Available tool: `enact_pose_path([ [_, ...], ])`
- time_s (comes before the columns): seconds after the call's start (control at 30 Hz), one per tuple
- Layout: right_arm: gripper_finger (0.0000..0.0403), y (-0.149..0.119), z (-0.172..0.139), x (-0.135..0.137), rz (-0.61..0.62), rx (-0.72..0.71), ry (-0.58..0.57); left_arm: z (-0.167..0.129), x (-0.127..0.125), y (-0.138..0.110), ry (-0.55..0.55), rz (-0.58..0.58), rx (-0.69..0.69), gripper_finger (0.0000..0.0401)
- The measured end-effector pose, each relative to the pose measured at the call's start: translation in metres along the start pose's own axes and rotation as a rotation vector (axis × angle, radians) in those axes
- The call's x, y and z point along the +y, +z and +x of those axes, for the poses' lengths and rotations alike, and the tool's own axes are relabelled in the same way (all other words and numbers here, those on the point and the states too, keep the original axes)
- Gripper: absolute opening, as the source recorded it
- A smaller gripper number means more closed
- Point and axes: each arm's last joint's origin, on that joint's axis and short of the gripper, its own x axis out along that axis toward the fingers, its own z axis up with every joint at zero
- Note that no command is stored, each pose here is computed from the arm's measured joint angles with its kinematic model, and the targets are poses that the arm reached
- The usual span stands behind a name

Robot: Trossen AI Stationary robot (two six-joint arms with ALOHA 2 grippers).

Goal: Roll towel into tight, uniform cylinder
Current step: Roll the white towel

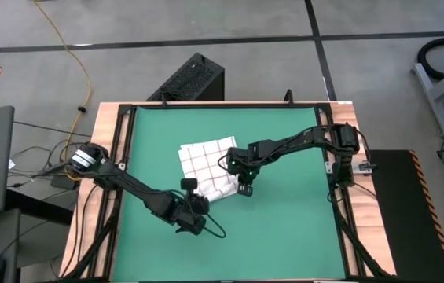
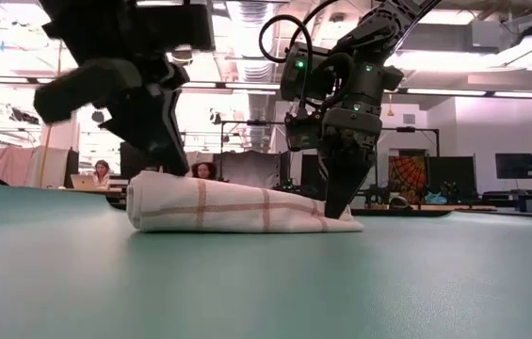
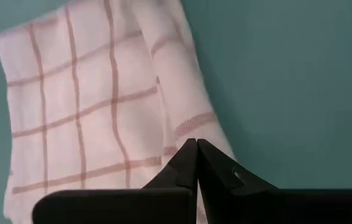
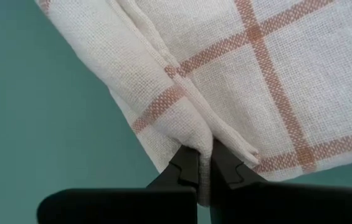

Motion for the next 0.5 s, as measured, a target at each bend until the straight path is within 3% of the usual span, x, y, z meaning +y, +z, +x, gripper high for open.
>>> enact_pose_path([
  [0.13,0.0019,0.0,0.0,0.0,0.004,0.001,0.005,-0.031,-0.002,0.018,-0.095,-0.069,-0.195,0.0],
  [0.2,0.0019,0.0,0.0,0.0,0.004,0.002,0.007,-0.037,-0.007,0.022,-0.161,-0.047,-0.236,0.0],
  [0.33,0.0019,0.0,0.0,0.0,0.004,0.001,0.009,-0.02,-0.018,0.012,-0.21,0.011,-0.159,0.0],
  [0.5,0.0019,0.0,0.0,0.0,0.004,0.0,0.009,-0.001,-0.026,0.003,-0.18,0.043,-0.093,0.0],
])
